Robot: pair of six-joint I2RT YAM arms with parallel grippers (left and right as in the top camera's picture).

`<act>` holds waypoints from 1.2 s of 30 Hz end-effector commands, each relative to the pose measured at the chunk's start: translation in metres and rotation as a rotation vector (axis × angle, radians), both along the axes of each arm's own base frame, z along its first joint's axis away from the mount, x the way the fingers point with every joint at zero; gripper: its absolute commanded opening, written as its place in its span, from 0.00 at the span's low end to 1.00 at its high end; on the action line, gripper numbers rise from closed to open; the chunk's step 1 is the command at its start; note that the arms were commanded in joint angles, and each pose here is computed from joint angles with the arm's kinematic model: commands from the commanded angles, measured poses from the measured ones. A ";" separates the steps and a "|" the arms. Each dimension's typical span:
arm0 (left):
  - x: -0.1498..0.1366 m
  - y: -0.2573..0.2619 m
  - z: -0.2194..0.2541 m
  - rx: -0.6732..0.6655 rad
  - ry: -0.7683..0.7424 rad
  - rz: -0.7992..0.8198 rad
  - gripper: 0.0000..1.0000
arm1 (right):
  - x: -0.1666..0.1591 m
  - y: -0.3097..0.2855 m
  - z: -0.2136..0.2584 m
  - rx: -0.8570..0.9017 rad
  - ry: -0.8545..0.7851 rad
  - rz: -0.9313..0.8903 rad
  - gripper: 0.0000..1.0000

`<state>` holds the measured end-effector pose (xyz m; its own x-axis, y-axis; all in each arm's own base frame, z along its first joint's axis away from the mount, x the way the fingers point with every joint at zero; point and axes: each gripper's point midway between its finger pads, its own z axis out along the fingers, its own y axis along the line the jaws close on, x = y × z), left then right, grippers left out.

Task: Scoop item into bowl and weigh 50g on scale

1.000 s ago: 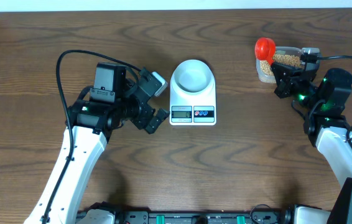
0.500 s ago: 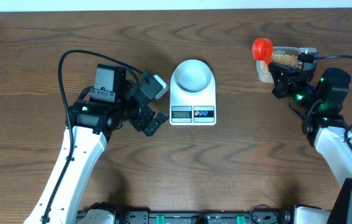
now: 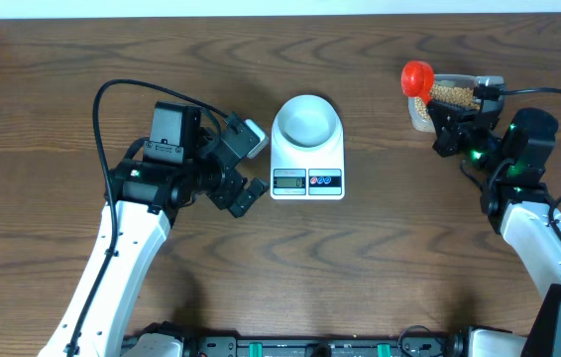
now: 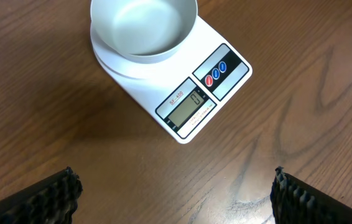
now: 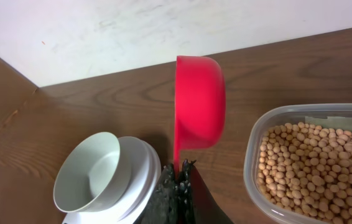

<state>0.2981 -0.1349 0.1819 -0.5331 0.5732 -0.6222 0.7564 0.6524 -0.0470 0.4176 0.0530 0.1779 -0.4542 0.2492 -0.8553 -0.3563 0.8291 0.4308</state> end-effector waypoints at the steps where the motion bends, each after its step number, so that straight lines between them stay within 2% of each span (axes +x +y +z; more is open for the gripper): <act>1: 0.004 -0.001 0.007 -0.004 -0.019 -0.014 1.00 | 0.002 0.002 0.002 -0.015 -0.012 0.011 0.01; 17: 0.004 -0.001 0.007 -0.004 -0.019 -0.014 1.00 | 0.004 -0.001 0.001 -0.033 -0.014 -0.008 0.01; 24: 0.004 -0.001 0.007 -0.004 -0.020 -0.014 1.00 | 0.000 -0.001 -0.007 0.194 0.158 -0.089 0.01; 27: 0.004 -0.001 0.007 -0.004 -0.020 -0.014 1.00 | -0.002 -0.001 -0.012 0.236 0.206 -0.108 0.01; 36: 0.004 -0.001 0.007 -0.004 -0.020 -0.014 1.00 | 0.003 0.002 0.000 0.139 0.115 -0.061 0.01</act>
<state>0.2980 -0.1348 0.1818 -0.5336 0.5733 -0.6217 0.7563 0.6525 -0.0475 0.4146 0.0513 0.1660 -0.5537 0.4288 -0.7138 -0.2026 0.7621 0.6150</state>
